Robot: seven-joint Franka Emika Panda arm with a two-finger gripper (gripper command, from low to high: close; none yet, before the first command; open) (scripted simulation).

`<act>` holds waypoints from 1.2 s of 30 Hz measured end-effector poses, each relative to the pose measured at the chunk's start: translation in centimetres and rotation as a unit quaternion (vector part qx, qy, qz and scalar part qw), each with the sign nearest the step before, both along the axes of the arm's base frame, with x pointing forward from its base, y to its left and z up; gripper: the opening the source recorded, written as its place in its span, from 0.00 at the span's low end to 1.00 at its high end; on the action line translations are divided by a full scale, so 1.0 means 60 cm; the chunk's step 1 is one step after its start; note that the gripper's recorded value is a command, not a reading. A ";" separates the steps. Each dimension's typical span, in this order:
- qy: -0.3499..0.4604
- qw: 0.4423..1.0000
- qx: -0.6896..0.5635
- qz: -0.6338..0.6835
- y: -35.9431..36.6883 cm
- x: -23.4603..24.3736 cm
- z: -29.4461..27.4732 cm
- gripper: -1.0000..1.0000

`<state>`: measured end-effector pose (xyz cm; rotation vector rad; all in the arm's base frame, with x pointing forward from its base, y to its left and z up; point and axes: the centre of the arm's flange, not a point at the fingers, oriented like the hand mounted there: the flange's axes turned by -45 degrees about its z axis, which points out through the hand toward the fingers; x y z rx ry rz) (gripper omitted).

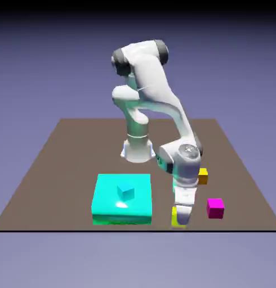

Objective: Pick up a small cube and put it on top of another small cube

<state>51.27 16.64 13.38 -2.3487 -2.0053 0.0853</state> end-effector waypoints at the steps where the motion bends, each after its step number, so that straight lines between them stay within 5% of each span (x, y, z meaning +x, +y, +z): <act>1: -0.002 1.000 -0.001 0.000 -0.001 0.001 -0.004 0.50; 9: -0.036 0.999 -0.011 -0.004 -0.014 0.014 -0.011 0.50; 10: -0.037 0.999 -0.012 -0.004 -0.014 0.014 -0.011 0.00; 36: -0.036 0.999 -0.012 -0.004 -0.012 0.014 0.106 0.00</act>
